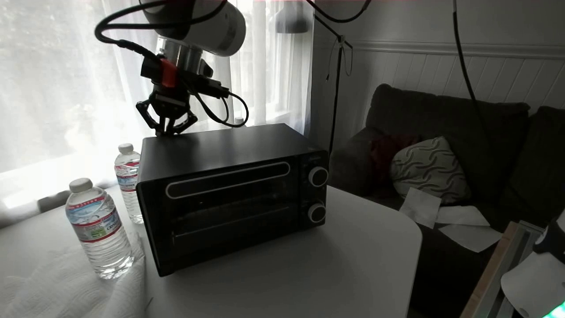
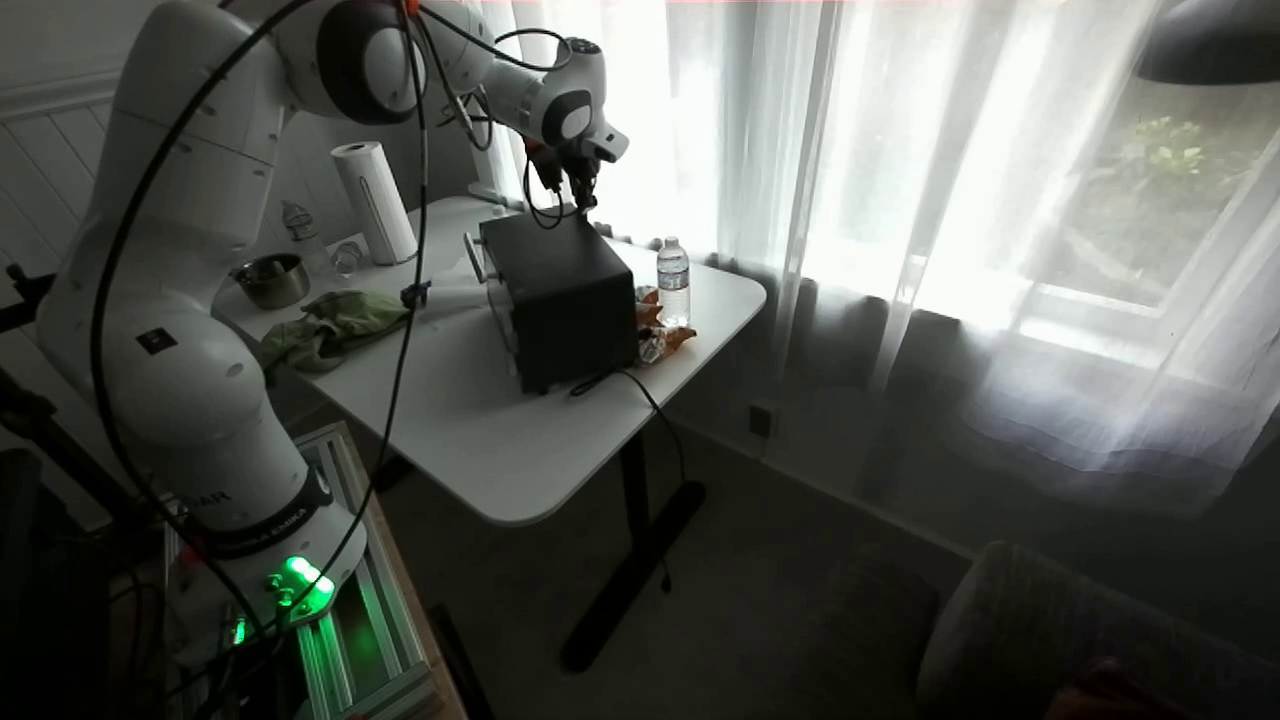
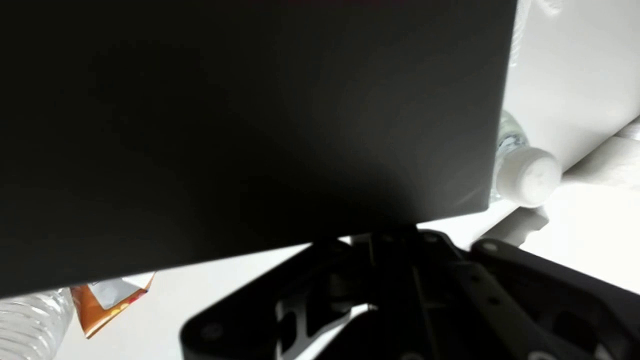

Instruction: Slide the oven ninety degrees anticlockwise

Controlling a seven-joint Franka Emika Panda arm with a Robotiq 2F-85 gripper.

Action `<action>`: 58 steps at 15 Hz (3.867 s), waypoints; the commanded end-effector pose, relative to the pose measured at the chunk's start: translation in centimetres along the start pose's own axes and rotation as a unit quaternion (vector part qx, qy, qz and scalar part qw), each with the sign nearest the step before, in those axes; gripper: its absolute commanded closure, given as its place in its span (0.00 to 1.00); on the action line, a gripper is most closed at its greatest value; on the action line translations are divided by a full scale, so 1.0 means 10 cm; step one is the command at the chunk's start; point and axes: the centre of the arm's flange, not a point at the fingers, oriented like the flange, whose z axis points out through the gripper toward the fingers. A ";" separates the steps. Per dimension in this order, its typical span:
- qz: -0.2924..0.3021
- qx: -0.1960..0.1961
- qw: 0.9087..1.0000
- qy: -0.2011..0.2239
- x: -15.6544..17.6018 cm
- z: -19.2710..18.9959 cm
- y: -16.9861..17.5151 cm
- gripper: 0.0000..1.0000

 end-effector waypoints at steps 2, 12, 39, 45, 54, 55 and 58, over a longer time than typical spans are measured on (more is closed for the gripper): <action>0.004 -0.019 0.996 -0.088 -0.16 0.21 0.00 1.00; -0.019 -0.022 0.993 -0.118 -0.19 0.23 -0.04 1.00; -0.134 0.012 0.987 -0.085 0.03 0.07 -0.06 1.00; -0.176 -0.008 0.972 -0.155 -0.23 0.13 -0.01 1.00; -0.206 0.006 0.959 -0.192 -0.54 0.40 0.03 1.00; -0.211 0.008 0.958 -0.193 -0.57 0.39 0.06 1.00; -0.222 0.016 0.955 -0.195 -0.65 0.39 0.11 1.00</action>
